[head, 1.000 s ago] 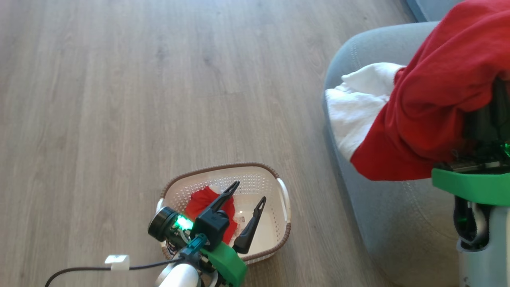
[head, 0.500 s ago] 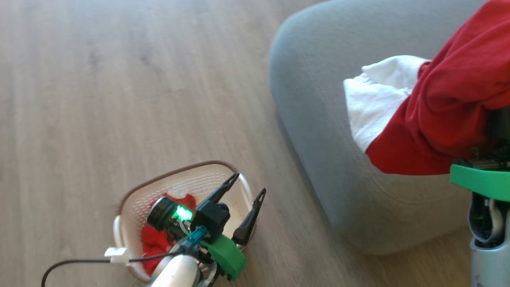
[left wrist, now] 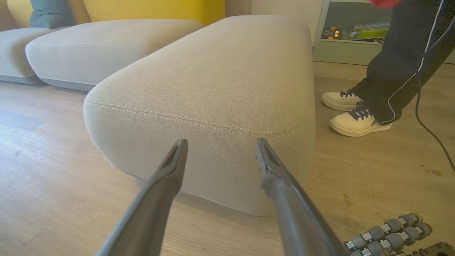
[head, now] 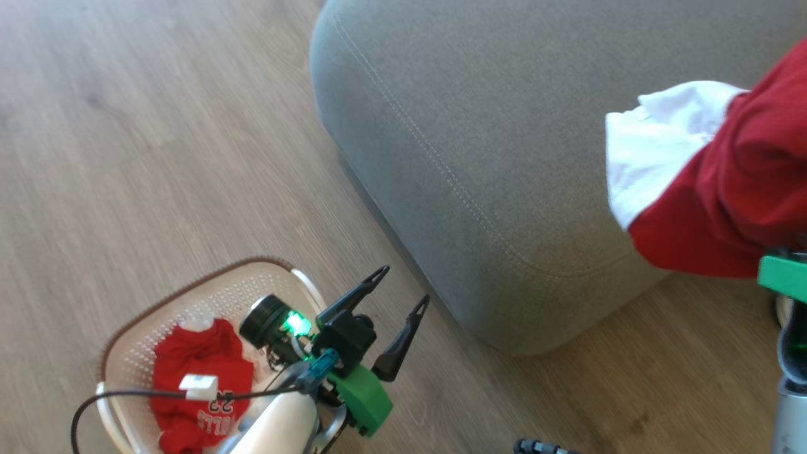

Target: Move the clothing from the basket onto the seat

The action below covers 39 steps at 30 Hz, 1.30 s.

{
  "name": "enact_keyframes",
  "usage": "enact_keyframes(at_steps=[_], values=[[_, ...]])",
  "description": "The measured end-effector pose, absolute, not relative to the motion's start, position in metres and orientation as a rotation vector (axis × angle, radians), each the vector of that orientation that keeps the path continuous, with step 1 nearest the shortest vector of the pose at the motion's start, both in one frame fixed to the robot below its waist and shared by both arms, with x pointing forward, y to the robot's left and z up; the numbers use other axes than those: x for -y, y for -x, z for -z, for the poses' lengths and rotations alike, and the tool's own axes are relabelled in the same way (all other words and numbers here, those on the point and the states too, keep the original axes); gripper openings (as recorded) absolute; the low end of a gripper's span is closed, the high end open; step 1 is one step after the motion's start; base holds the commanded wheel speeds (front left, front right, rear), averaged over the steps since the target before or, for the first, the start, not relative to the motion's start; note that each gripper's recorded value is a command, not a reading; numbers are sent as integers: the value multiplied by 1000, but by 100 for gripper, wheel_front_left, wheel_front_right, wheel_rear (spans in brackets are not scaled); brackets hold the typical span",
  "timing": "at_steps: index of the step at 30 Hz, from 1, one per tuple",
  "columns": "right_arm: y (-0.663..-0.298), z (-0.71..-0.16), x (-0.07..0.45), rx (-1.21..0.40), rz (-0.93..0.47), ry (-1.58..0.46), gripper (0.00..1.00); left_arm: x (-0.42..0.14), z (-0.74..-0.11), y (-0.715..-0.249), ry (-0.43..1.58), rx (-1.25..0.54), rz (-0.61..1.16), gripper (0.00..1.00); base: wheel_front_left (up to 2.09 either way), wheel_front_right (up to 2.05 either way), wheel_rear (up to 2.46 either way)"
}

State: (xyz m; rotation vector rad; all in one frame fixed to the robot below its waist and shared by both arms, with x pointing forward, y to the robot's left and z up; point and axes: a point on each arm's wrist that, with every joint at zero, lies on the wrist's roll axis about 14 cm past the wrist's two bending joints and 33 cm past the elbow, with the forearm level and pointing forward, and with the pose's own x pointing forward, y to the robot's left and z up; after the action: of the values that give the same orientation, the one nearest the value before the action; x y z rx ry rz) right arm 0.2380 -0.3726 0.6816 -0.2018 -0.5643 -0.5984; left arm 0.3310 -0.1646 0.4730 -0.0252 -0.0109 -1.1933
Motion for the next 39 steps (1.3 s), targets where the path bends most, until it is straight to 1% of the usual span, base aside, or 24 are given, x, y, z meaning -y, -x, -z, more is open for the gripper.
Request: enact_keyframes(at_steps=[6, 13, 18, 24, 28, 33, 37, 39], values=[[-231, -678, 386, 549, 658, 195, 0, 178, -464, -329, 18, 5, 1269, 100, 0, 0, 0], [-218, -675, 397, 542, 709, 195, 0, 182, -456, -322, 21, -18, 1308, 100, 0, 0, 0], [-217, -671, 400, 522, 724, 198, 0, 181, -448, -321, -2, -27, 1328, 100, 0, 0, 0], [-226, -630, 413, 369, 756, 202, 0, 180, -442, -323, -1, -39, 1332, 100, 0, 0, 0], [-248, -628, 425, 358, 752, 192, 0, 176, -436, -330, 4, -48, 1316, 100, 0, 0, 0], [-281, -631, 459, 323, 753, 207, 0, 165, -423, -343, -9, -68, 1280, 100, 0, 0, 0], [-328, -629, 473, 275, 697, 217, 0, 152, -413, -357, -16, -82, 1236, 100, 0, 0, 0], [-354, -634, 474, 282, 667, 206, 0, 147, -412, -367, -16, -78, 1213, 100, 0, 0, 0]])
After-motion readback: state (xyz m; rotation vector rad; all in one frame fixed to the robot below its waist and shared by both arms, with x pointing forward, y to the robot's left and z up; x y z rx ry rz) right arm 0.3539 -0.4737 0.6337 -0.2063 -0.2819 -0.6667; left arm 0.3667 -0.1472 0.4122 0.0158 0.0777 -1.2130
